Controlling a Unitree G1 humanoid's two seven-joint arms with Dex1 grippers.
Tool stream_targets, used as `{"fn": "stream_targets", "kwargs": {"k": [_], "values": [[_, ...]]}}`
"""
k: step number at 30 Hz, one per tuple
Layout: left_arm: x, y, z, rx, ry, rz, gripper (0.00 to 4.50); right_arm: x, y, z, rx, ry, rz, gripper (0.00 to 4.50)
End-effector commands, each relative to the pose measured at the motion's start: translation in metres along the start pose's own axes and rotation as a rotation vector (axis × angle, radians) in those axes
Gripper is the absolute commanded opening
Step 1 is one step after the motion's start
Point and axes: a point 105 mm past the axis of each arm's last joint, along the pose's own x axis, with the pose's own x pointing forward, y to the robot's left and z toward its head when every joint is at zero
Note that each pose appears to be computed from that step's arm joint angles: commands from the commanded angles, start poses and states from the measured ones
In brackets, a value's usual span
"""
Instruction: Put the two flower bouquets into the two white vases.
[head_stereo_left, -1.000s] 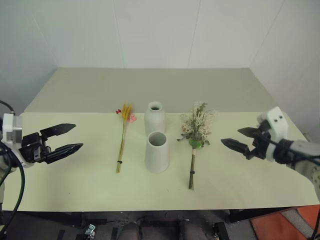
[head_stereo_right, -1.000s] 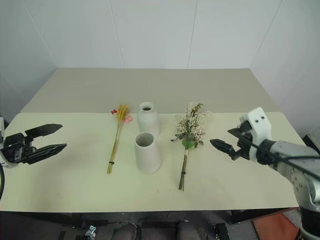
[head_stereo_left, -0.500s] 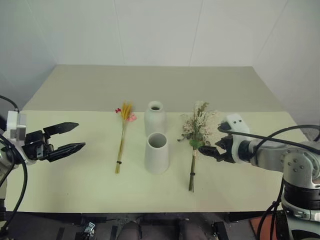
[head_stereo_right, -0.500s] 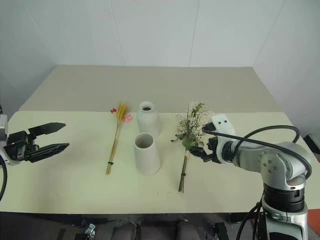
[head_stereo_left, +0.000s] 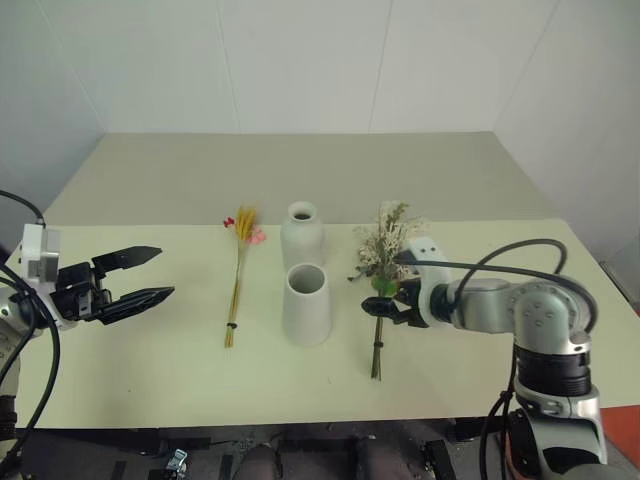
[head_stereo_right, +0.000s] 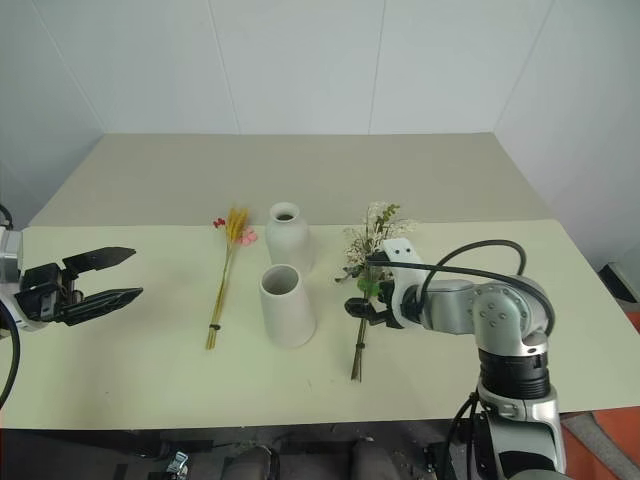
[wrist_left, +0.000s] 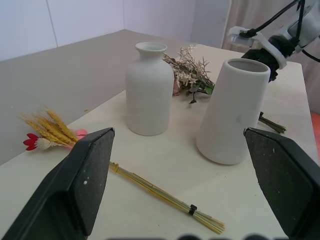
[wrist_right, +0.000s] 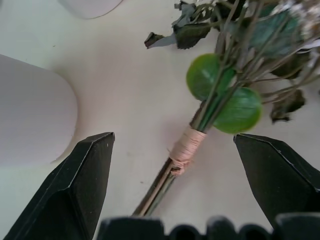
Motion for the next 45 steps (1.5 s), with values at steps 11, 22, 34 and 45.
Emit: {"fn": "stream_targets", "kwargs": {"k": [11,22,34,45], "values": [[-0.009,-0.002,0.007,0.041,-0.005,0.025,4.50,0.009,-0.015,0.015,0.063,-0.003,-0.091,0.52],[-0.017,0.001,0.012,0.038,-0.010,0.064,4.50,-0.074,-0.013,0.156,-0.373,-0.829,-0.444,0.22],[-0.022,-0.004,0.012,0.018,-0.026,0.103,4.50,-0.116,0.057,0.215,-0.160,-1.422,0.266,0.22],[-0.020,-0.013,0.015,0.020,-0.006,0.101,4.50,-0.055,0.106,0.213,-0.191,-1.322,0.453,0.22]]}}
